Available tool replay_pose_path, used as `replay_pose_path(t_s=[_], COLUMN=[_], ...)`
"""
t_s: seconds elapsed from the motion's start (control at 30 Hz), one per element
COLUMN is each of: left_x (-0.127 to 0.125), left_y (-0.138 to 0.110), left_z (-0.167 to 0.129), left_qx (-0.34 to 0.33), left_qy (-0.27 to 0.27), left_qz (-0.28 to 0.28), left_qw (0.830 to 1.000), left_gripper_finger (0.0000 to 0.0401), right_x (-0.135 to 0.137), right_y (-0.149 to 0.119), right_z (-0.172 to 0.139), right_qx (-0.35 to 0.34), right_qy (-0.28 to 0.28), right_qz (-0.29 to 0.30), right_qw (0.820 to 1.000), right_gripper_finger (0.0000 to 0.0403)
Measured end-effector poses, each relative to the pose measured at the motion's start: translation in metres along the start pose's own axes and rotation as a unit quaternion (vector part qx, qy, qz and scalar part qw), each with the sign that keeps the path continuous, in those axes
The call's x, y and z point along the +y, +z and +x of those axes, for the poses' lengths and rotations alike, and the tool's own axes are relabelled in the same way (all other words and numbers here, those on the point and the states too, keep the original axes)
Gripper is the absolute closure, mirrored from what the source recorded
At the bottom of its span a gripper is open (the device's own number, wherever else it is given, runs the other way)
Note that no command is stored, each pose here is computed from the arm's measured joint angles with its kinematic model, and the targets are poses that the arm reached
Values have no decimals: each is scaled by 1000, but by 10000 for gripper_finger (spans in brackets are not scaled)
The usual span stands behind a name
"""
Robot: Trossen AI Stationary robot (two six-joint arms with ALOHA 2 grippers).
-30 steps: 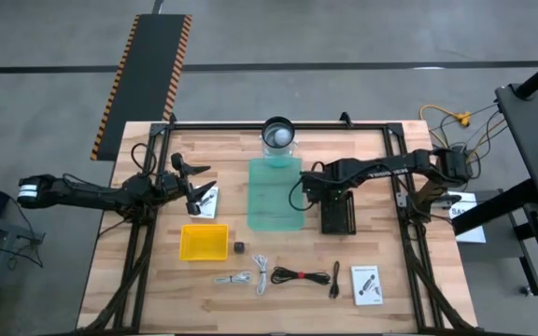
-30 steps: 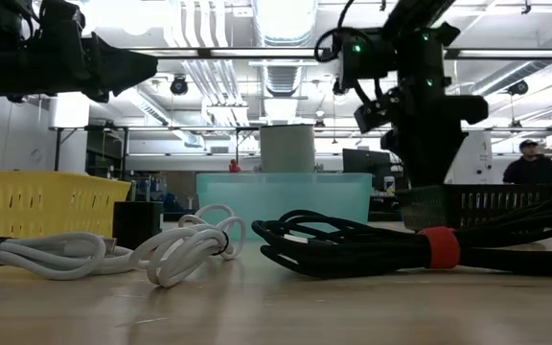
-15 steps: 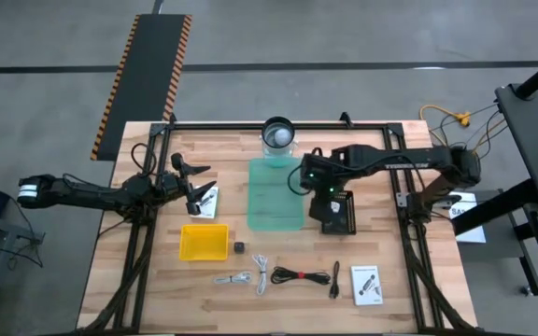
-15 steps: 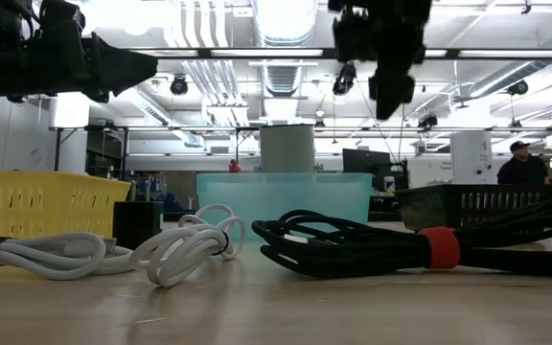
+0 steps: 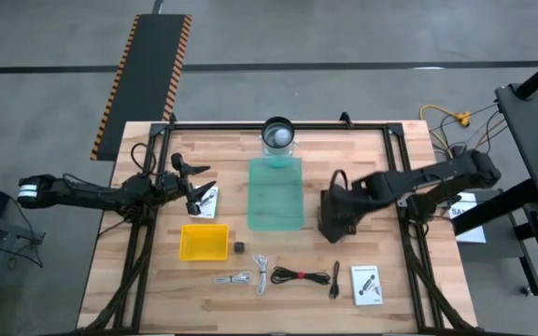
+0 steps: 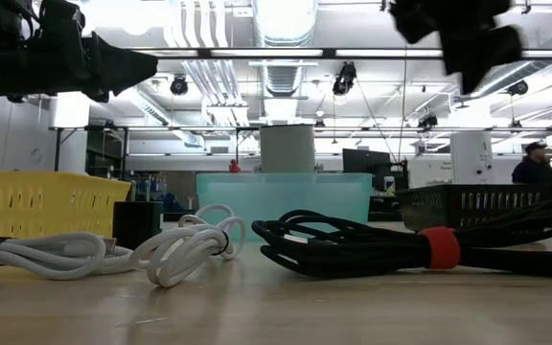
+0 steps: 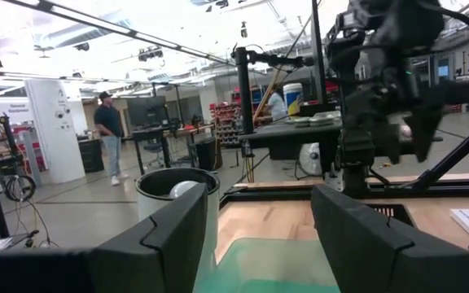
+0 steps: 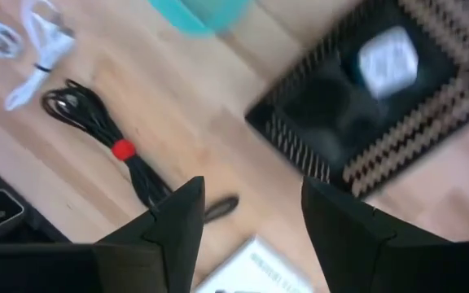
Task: Pick and place items into bin
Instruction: Put the right card reader box into the yellow bin
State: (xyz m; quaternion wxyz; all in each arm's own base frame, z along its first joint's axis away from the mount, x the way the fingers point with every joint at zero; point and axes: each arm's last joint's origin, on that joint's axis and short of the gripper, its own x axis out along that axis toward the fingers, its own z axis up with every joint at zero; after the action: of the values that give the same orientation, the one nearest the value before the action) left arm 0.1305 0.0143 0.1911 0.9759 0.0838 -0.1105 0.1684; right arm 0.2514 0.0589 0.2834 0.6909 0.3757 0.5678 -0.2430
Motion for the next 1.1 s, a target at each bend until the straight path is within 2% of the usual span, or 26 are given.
replay_pose_path(t_s=[0.27,0.5,0.7,0.83,1.1], left_x=[0,-1,-1,-1,0], left_y=[-2,-2,-1,-1,0], left_z=[0,1,1,1,1], left_qx=[5,7,5,5,1], left_qy=[-3,-4,-4,-4,-3], left_qz=[-3,-2,-3,-2,0], left_qw=[1000,1000,1000,1000,1000], left_gripper_finger=[196,196,196,196,196], right_x=[13,9,0,-5,-24], right_y=[-63,-130,-181,-196,-194], right_z=[18,26,38,49,71], right_qx=[41,57,78,98,75], right_qy=[-32,-66,-55,-34,-65], right_qz=[114,229,271,249,247], right_qw=[992,970,958,963,964], right_gripper_finger=[228,231,232,232,237])
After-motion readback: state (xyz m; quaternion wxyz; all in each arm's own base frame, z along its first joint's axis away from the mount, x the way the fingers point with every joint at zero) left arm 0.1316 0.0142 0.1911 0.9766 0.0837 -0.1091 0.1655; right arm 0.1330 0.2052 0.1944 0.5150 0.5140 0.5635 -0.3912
